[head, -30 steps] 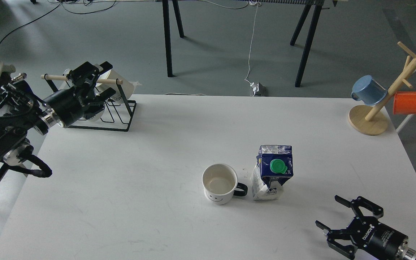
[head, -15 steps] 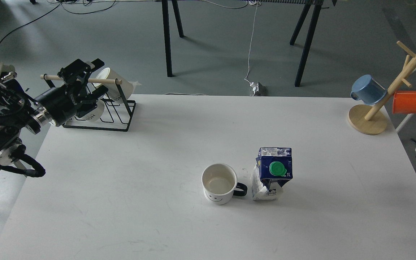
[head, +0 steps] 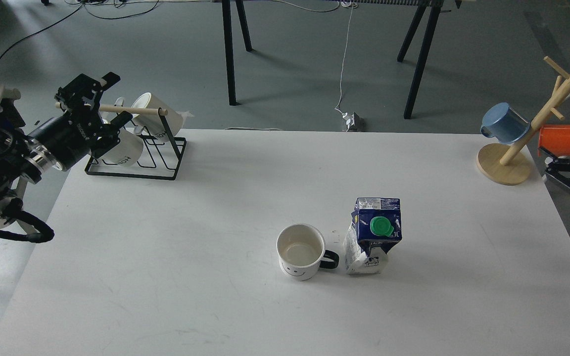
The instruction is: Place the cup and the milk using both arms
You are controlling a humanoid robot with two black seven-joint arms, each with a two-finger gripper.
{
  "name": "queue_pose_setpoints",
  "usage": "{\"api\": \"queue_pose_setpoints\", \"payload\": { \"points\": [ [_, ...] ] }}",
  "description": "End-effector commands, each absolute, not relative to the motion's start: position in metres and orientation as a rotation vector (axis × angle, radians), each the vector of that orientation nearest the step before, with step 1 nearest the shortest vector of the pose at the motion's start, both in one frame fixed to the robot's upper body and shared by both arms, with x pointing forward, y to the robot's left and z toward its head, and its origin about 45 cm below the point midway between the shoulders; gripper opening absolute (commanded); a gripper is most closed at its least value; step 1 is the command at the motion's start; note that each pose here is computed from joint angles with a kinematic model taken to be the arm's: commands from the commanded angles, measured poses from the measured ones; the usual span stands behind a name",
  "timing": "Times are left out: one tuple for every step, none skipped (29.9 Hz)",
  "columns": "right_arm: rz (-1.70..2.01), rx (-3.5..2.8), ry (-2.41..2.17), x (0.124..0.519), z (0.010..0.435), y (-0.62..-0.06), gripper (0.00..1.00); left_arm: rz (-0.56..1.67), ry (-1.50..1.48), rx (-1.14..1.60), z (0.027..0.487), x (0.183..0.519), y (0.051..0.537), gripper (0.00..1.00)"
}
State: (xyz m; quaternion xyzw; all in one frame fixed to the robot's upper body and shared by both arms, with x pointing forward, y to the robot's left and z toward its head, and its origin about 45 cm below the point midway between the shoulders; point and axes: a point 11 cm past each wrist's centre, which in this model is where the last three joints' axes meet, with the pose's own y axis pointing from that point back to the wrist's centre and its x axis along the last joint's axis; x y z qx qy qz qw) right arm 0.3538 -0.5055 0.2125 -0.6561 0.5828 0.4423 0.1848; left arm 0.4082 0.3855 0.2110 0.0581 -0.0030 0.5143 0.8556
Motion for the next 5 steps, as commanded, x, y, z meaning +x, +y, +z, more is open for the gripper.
{"api": "queue_pose_setpoints", "payload": {
  "points": [
    [1.268,-1.947,1.626,0.377,0.217,-0.482,0.95,1.086,-0.01,0.125,0.213,0.408,0.389,0.99],
    [1.278,-1.967,1.614,0.382,0.216,-0.474,0.95,1.086,-0.011,0.124,0.213,0.408,0.389,0.99],
    [1.285,-1.976,1.603,0.385,0.215,-0.468,0.95,1.086,-0.011,0.124,0.213,0.408,0.389,0.99],
    [1.293,-1.977,1.588,0.388,0.213,-0.463,0.95,1.086,-0.011,0.124,0.213,0.408,0.389,0.99],
    [1.295,-1.977,1.58,0.389,0.212,-0.46,0.95,1.086,-0.011,0.124,0.213,0.408,0.389,0.99]
  ]
}}
